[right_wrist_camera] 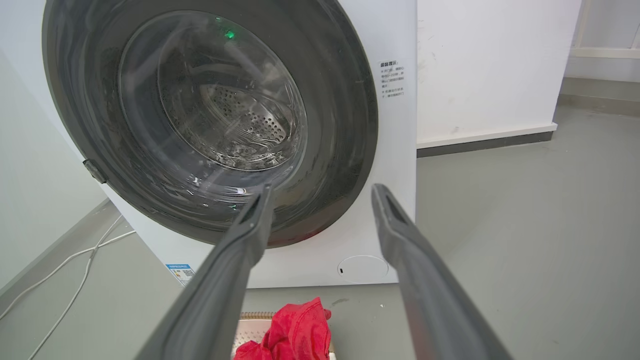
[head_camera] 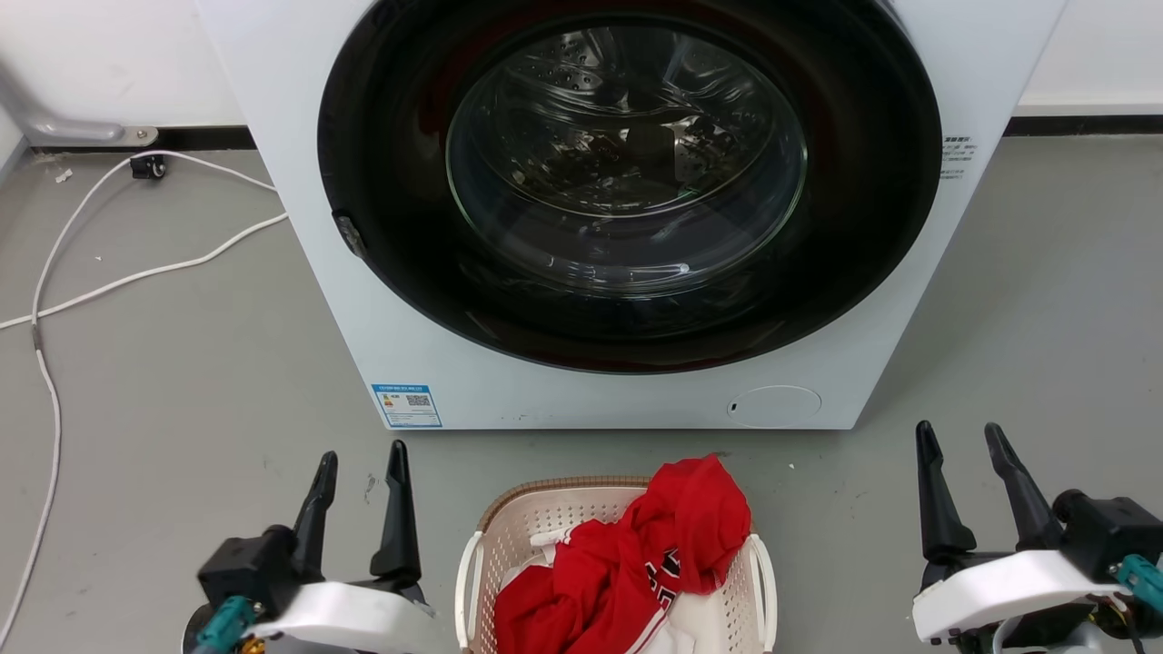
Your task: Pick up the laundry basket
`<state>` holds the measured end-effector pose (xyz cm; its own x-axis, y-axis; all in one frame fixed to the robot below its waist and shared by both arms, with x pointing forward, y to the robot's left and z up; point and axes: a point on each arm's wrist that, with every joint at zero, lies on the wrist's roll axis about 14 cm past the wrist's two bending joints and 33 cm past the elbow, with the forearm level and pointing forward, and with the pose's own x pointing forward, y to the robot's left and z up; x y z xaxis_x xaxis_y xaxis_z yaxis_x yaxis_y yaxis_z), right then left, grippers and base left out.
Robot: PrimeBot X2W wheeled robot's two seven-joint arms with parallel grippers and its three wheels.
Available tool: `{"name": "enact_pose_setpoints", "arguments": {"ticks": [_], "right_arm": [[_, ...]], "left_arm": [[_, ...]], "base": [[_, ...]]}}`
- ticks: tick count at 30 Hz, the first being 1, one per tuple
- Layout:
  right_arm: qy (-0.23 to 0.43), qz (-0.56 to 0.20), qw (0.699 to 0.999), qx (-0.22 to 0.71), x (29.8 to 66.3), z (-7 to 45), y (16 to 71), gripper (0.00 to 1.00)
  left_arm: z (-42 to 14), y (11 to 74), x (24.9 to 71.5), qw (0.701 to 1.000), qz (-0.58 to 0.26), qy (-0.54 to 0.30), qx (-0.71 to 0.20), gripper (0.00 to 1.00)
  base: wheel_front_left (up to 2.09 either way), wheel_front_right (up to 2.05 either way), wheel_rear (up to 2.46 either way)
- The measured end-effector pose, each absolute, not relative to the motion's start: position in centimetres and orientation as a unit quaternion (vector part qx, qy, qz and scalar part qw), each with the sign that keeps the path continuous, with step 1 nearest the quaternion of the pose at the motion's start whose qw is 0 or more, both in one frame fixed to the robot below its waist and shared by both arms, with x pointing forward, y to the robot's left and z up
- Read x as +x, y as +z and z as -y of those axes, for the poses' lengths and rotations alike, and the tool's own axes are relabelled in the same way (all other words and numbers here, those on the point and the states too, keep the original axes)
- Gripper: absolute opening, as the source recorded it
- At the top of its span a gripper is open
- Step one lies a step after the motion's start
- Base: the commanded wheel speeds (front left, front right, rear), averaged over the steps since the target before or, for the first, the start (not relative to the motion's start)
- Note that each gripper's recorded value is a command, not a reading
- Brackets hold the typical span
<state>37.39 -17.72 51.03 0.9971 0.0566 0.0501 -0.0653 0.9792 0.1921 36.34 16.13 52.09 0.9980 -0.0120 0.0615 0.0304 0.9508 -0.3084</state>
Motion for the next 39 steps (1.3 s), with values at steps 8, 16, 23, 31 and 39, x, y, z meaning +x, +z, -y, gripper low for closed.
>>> {"name": "enact_pose_setpoints", "arguments": {"ticks": [8,16,23,31,39], "right_arm": [[0.040,0.020,0.997,0.057,37.1,17.2,50.7,1.00],[0.049,0.026,0.998,0.026,36.8,16.9,50.8,1.00],[0.060,0.024,0.998,-0.003,36.4,16.3,50.5,1.00],[0.061,0.034,0.998,-0.002,36.4,16.2,50.8,1.00],[0.048,0.030,0.998,0.028,36.3,16.9,50.2,1.00]], "left_arm": [[-14.9,52.0,35.9,0.995,0.030,-0.026,-0.092,1.00],[-13.7,52.0,35.4,0.997,0.036,-0.048,-0.049,1.00],[-13.0,51.9,34.9,0.997,0.042,-0.063,-0.022,1.00],[-13.0,51.8,34.6,0.997,0.046,-0.063,-0.019,1.00],[-13.9,52.1,34.7,0.997,0.056,-0.052,-0.031,1.00]], "base": [[0.00,0.00,0.00],[0.00,0.00,0.00],[0.00,0.00,0.00],[0.00,0.00,0.00],[0.00,0.00,0.00]]}}
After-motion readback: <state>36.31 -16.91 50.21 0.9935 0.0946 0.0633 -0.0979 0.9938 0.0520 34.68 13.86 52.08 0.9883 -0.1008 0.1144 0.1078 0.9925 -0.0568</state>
